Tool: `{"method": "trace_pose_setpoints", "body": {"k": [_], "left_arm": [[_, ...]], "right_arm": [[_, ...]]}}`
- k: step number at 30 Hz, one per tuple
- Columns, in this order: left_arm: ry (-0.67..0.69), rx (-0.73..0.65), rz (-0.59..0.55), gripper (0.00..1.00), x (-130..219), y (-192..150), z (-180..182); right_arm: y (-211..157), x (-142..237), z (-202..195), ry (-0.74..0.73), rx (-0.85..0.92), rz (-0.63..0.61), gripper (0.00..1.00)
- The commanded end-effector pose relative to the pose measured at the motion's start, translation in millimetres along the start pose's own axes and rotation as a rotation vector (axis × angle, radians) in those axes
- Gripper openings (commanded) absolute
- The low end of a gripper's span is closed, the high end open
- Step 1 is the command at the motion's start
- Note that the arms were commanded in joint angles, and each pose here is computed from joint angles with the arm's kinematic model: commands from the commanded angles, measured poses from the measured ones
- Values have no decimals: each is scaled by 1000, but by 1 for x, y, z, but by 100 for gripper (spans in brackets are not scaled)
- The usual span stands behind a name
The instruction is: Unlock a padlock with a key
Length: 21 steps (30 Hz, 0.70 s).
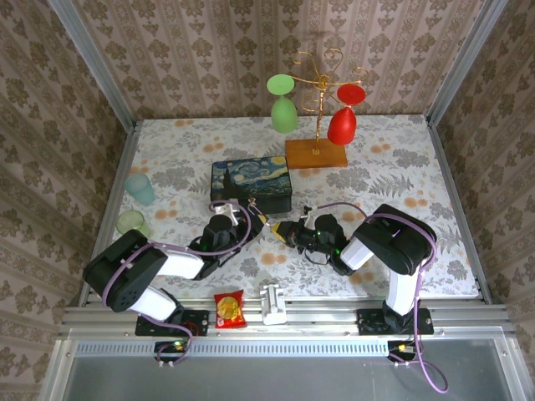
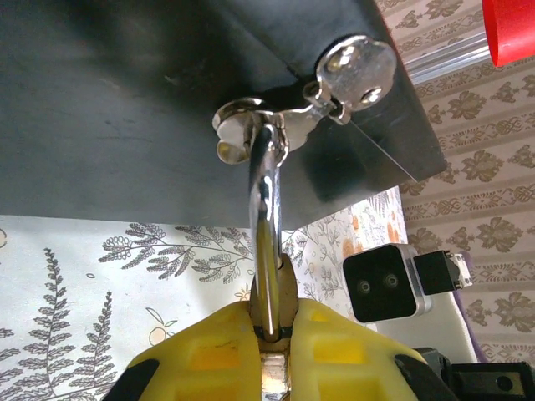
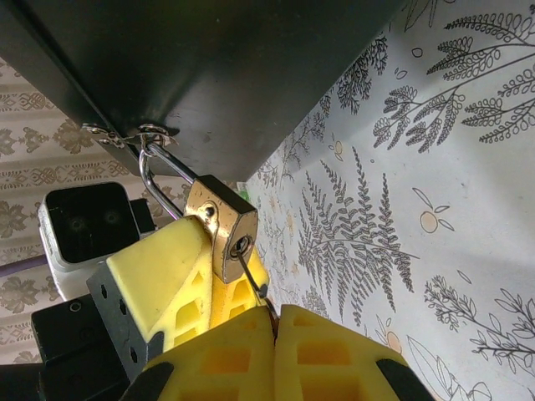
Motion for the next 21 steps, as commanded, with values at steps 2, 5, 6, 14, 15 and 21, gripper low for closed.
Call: {"method": "trace_pose_setpoints", "body": {"k": [2,5,6,14,15,21], "left_arm": [[-82,6,-70,0,3,9,-12],[-99,10,-68,0,2,10,-17],[-106,12,-66,0,1,10,-20],[-129,15,-62,0,1,11,-26],[-133,16,-63,0,1,11,-27],[-172,34,-69,0,1,14,-35]], "right_arm": [[3,-3,27,97,27,-11,0],[3,-9,27,97,12,4,0],[3,-11,28,98,13,10,0],[-3,-21,40,122,74,94,0],[-3,-23,41,123,106,130,0],[8,-26,26,79,182,241,0]]}}
Point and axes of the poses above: each hand's point on the last joint's axis, 136 mm out from that joint toward the fingers, its own x axis back along the fingers, its own z axis along the line the jaws close on, y = z × x, the point moved 7 cm from there along x, back along the fingers, and after that the axes turned 14 degrees about -x, right-handed, at the moved point
